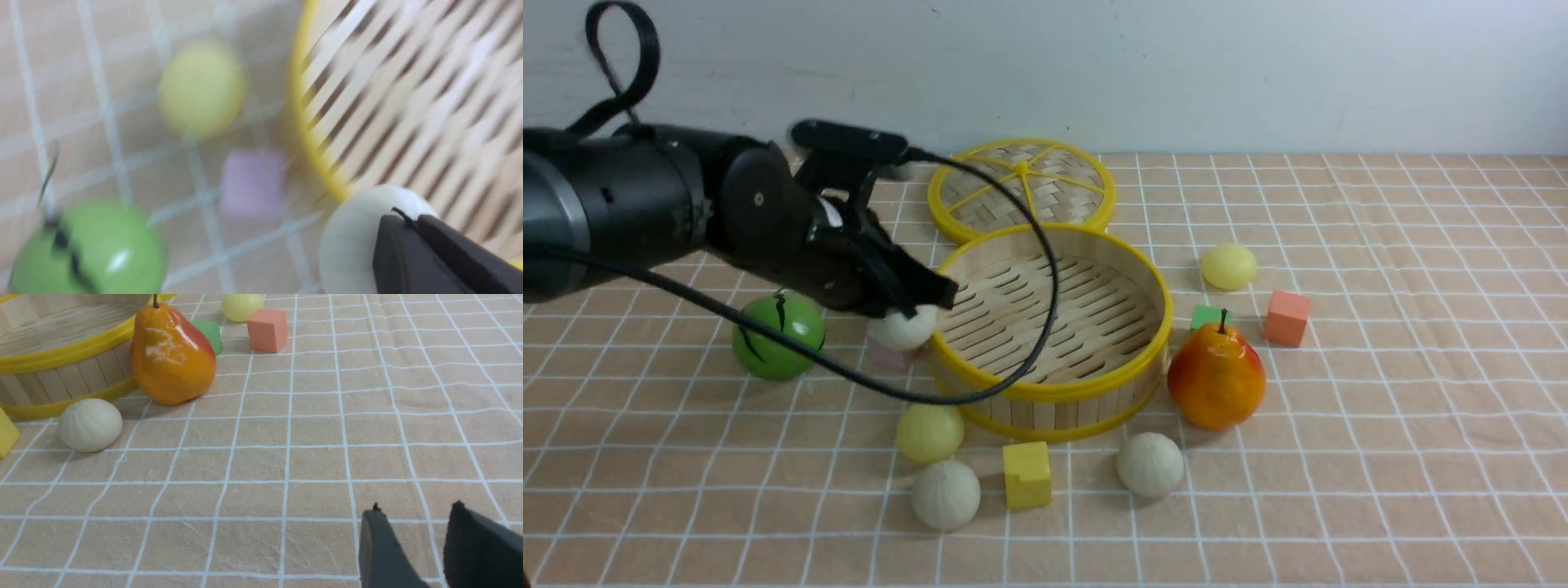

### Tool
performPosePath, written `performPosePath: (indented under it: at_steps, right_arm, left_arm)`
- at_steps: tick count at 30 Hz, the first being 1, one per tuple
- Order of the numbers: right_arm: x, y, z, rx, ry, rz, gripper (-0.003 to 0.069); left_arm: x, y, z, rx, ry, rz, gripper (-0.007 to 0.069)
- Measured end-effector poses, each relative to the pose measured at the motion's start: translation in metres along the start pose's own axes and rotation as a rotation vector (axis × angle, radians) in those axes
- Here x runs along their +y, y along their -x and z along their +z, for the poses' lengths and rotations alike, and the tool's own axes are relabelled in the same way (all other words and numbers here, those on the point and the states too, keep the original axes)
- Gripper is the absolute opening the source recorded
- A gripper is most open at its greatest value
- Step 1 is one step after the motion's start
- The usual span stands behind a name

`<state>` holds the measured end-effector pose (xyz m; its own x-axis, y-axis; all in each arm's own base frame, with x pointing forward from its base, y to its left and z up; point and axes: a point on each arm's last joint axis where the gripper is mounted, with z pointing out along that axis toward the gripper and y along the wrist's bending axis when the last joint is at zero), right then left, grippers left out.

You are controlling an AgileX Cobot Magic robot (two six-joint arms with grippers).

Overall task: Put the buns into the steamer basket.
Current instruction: Use the left arm to put the steamed stuffed bun into the steamer

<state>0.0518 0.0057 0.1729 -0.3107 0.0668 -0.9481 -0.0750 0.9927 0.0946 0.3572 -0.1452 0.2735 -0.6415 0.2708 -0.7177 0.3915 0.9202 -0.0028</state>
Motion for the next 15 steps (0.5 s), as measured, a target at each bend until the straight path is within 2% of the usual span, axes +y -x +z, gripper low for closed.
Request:
performPosePath:
  at_steps: [5,10,12,15]
  right_arm:
    - [0.0,0.0,0.0,0.0,0.0,0.0,0.0239]
    - [0.0,0.0,0.0,0.0,0.0,0.0,0.0239]
    - [0.0,0.0,0.0,0.0,0.0,0.0,0.0239]
    - [0.0,0.0,0.0,0.0,0.0,0.0,0.0239]
  left_arm:
    - [-0.022,0.018,0.028,-0.014,-0.04,0.043,-0.0011]
    - [-0.022,0.013,0.073,0.071,-0.041,0.037,-0.0006]
    - [-0.021,0.005,0.096,0.148,-0.038,0.023,0.0031]
    - [-0.021,0.006,0.103,0.165,-0.035,0.023,0.0087]
